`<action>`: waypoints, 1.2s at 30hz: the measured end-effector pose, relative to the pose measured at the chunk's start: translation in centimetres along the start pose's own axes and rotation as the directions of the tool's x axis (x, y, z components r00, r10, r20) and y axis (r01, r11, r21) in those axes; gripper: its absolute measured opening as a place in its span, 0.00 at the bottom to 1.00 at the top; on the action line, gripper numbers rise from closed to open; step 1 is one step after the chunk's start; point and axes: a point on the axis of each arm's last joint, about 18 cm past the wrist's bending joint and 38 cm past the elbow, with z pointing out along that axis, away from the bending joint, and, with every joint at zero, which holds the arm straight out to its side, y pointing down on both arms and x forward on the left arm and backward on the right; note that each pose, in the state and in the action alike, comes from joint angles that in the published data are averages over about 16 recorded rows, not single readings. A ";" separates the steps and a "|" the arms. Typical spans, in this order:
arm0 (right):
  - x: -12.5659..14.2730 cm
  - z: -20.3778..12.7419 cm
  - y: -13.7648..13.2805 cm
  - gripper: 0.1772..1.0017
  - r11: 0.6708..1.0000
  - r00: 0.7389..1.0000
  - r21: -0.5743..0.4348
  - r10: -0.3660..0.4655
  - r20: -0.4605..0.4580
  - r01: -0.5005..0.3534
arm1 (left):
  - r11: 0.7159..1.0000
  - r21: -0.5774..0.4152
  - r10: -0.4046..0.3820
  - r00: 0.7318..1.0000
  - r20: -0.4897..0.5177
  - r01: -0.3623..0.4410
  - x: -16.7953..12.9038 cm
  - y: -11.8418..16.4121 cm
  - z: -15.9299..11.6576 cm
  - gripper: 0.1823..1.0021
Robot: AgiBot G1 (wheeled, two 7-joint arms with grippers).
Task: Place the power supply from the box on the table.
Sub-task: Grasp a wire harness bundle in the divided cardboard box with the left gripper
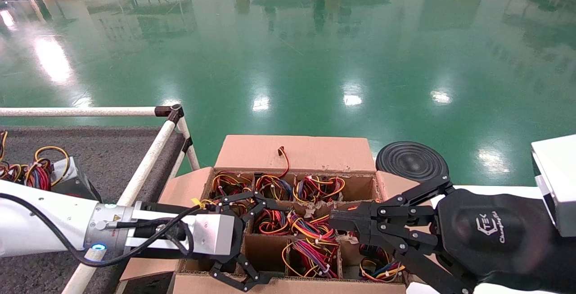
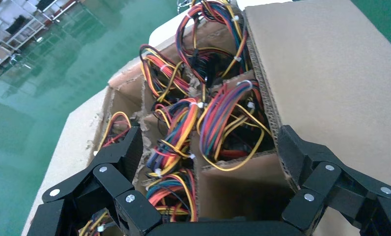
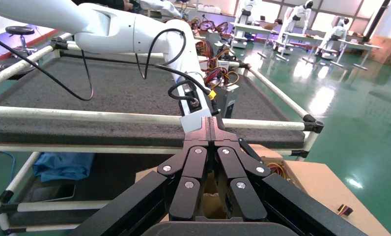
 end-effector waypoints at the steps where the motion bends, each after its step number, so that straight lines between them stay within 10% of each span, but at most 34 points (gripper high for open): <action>1: 0.0 0.0 0.0 0.02 1.000 1.000 0.000 0.000 0.000 0.000 | 1.000 0.001 0.001 1.000 0.001 -0.001 -0.1 0.0 0.1 1.00; 36: 0.0 0.0 0.0 0.02 1.000 1.000 0.000 0.000 0.000 0.000 | 0.997 0.038 0.065 0.998 0.009 -0.065 -0.9 -1.2 2.4 1.00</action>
